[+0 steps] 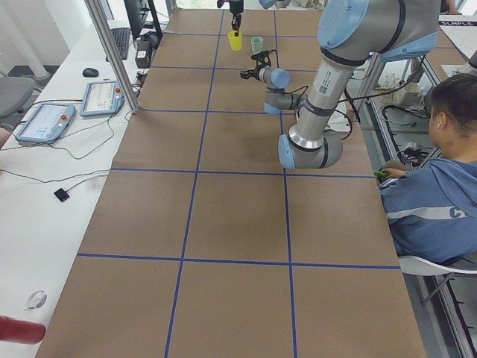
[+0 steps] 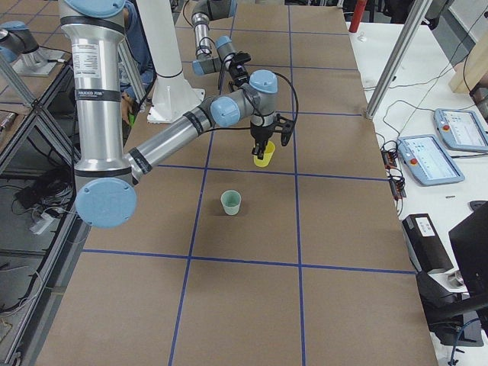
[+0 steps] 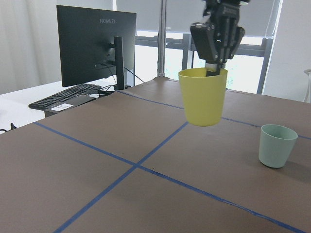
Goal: Transfer and stack yellow cup on green cup
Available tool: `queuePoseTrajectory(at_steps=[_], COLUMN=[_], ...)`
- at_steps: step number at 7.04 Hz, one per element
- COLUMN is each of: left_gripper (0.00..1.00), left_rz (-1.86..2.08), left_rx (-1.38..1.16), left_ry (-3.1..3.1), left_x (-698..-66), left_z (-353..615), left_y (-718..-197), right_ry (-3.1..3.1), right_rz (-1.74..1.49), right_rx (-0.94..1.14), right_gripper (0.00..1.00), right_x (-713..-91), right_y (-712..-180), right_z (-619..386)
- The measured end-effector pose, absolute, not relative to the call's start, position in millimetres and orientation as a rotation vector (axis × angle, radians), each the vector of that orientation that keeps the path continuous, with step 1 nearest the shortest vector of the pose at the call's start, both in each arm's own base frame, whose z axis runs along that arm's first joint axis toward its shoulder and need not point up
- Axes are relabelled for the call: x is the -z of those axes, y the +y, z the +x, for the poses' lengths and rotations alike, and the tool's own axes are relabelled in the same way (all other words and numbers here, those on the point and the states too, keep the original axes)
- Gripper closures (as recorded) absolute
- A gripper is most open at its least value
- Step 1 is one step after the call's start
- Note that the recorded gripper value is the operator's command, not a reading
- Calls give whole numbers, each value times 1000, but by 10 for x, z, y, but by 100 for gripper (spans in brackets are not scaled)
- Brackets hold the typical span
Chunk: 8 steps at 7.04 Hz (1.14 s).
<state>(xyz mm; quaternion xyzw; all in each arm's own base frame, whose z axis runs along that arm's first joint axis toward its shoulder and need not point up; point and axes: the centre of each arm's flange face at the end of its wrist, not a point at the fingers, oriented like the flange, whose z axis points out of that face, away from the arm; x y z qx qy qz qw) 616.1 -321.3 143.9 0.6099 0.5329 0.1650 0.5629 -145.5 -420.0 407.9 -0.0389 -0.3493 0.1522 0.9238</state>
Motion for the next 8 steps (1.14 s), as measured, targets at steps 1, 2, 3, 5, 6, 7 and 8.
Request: queuePoseTrajectory(at_steps=[1,2,3,5,6,7,8], left_gripper=[0,0,0,0,0,0,0], left_rz=[1440,1444,1445,1446,1447,1447,1446], left_rx=[-375,-363,-358,-355,-354,-353,-354], left_ry=[1246,1237,1233,1232,1233,1233,1232], left_x=[-1440,-1437,-1433,-1425,-1417,-1412,-1415], left_z=[6150,6145,6145,6139,6134,6130,6131], left_y=[-3226,-3235,-3236,-3233,-3232,-3231,-3231], right_ry=[-695,-683,-680,-736,-761,-769,-770], right_rz=[-83,-87,-86,-64,-68,-77,-86], right_rx=[-299,-281,-261,-221,-207,-195,-187], right_gripper=[100,100,100,100,100,100,100], right_x=[-4263,-4397,-4586,-4985,-5071,-5143,-5198], right_y=[-3930,-3705,-3564,-3394,-3353,-3350,-3357], right_z=[-1186,-1028,-948,-894,-905,-937,-968])
